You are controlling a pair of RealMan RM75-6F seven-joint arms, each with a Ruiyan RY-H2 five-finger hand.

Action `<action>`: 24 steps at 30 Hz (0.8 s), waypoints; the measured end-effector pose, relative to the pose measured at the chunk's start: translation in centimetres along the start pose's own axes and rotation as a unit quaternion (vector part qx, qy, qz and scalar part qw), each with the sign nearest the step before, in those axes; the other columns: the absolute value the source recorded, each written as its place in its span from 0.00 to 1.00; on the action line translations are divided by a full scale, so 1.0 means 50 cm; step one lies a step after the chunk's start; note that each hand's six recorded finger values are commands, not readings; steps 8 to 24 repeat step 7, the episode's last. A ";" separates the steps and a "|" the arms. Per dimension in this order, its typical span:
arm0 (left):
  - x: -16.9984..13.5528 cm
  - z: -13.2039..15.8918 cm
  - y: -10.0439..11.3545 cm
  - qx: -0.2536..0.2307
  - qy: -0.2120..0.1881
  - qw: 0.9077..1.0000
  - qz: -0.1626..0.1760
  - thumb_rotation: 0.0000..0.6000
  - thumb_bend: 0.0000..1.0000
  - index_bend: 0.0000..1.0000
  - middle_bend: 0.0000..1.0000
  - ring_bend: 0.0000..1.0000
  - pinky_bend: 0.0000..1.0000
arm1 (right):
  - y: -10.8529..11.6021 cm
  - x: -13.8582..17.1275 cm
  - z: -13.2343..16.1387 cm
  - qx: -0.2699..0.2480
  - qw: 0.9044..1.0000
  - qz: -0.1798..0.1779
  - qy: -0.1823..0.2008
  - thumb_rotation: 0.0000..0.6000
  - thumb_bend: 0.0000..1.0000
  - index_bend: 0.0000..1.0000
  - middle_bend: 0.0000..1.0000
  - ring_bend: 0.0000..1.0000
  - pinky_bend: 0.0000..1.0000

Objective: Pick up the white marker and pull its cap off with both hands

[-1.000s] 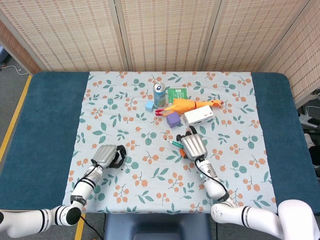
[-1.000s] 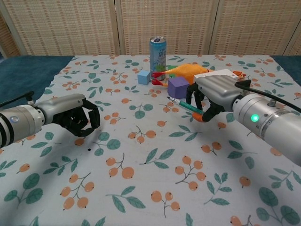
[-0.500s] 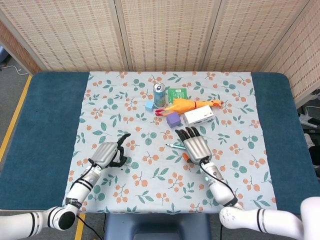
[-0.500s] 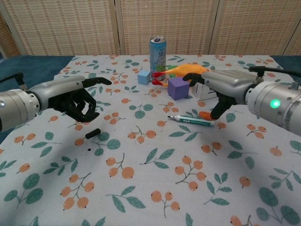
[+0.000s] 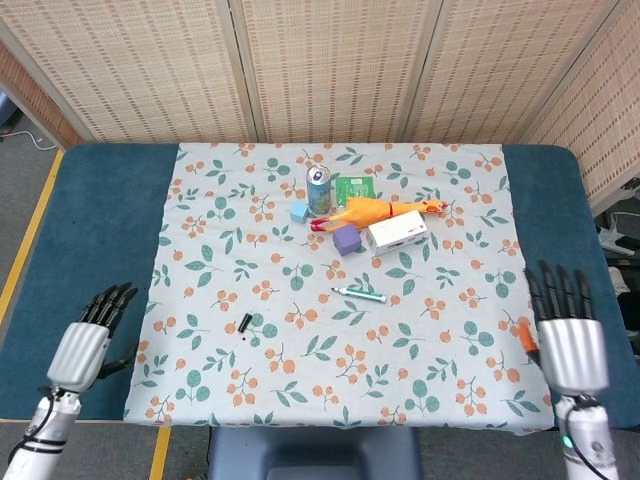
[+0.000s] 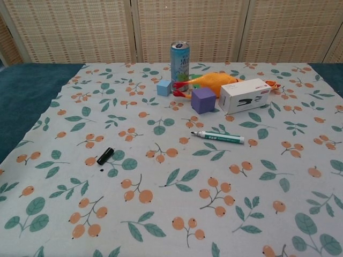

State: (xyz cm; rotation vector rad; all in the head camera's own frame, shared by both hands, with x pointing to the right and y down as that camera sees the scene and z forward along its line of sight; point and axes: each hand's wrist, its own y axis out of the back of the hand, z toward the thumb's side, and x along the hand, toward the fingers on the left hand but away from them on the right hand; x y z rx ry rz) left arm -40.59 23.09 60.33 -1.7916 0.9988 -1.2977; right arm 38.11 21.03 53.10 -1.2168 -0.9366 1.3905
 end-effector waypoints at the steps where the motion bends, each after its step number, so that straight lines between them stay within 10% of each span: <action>1: -0.009 -0.011 0.001 0.018 0.004 1.000 0.001 1.00 0.42 0.00 0.00 0.00 0.07 | 0.005 0.024 -0.025 0.005 1.000 -0.013 -0.009 1.00 0.18 0.00 0.00 0.00 0.00; 24: -0.025 -0.019 0.001 0.062 0.006 0.998 -0.008 1.00 0.42 0.00 0.00 0.00 0.07 | -0.001 0.087 -0.082 -0.001 1.000 -0.005 -0.026 1.00 0.17 0.00 0.00 0.00 0.00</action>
